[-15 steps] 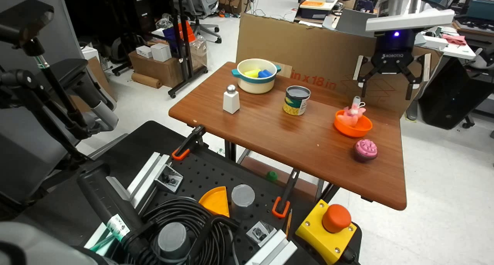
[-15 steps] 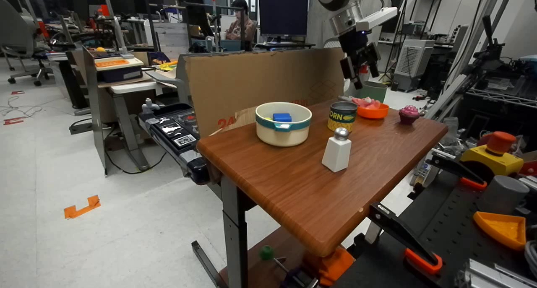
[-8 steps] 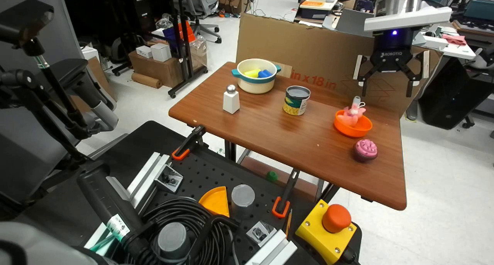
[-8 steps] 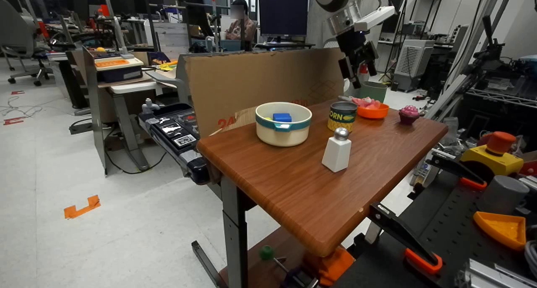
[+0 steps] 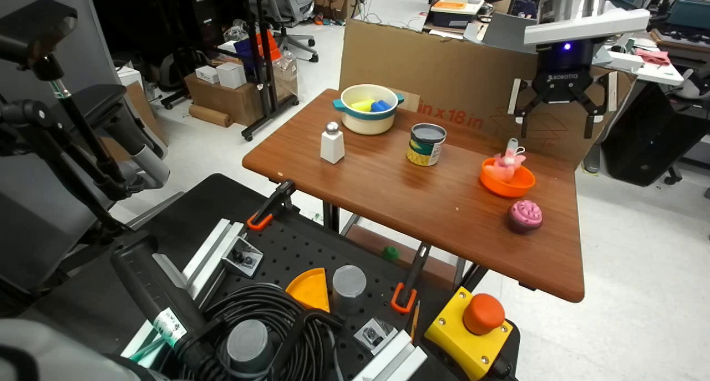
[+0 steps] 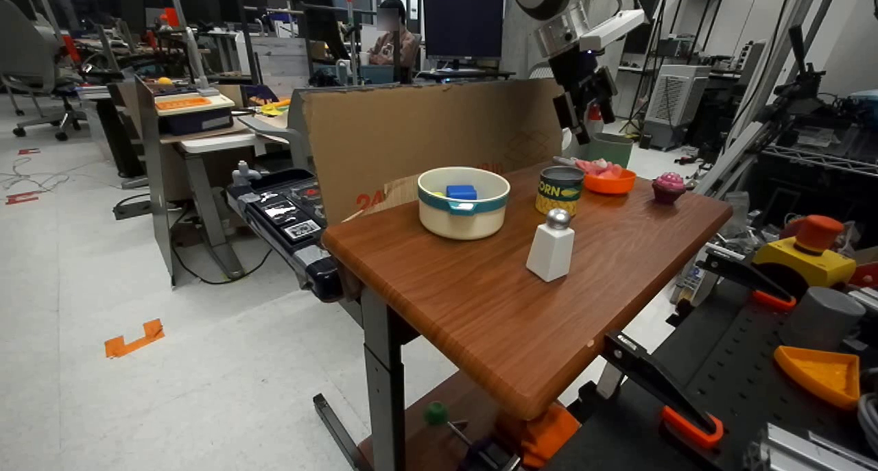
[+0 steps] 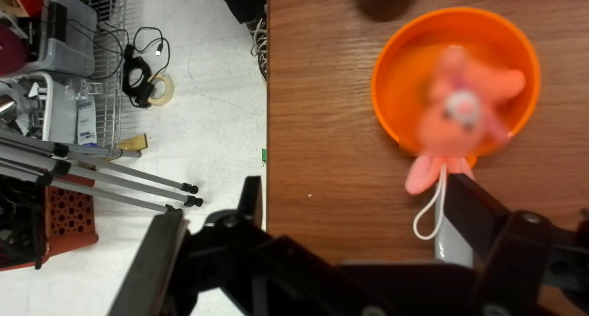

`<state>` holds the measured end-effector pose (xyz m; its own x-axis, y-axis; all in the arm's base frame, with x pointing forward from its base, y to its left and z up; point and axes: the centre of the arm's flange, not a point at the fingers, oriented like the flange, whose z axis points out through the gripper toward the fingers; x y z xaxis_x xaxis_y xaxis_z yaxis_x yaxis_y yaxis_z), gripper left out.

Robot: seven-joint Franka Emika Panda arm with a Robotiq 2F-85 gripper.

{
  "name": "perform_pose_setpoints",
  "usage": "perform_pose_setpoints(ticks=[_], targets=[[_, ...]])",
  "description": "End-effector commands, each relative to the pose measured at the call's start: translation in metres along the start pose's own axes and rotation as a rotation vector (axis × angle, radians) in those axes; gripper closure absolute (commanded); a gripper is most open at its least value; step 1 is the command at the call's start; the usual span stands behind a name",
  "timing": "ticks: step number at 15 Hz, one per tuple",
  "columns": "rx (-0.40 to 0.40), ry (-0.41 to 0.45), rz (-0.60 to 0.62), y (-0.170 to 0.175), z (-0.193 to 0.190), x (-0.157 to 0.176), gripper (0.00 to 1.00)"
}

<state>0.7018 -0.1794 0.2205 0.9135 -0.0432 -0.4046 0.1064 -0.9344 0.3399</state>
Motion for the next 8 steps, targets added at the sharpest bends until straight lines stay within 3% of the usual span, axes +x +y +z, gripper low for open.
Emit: perform_pose_setpoints(ticks=[1, 8], targets=[[0.001, 0.068, -0.106, 0.0011, -0.0016, -0.0059, 0.00], [0.003, 0.123, -0.240, 0.0024, -0.0004, 0.0010, 0.00]])
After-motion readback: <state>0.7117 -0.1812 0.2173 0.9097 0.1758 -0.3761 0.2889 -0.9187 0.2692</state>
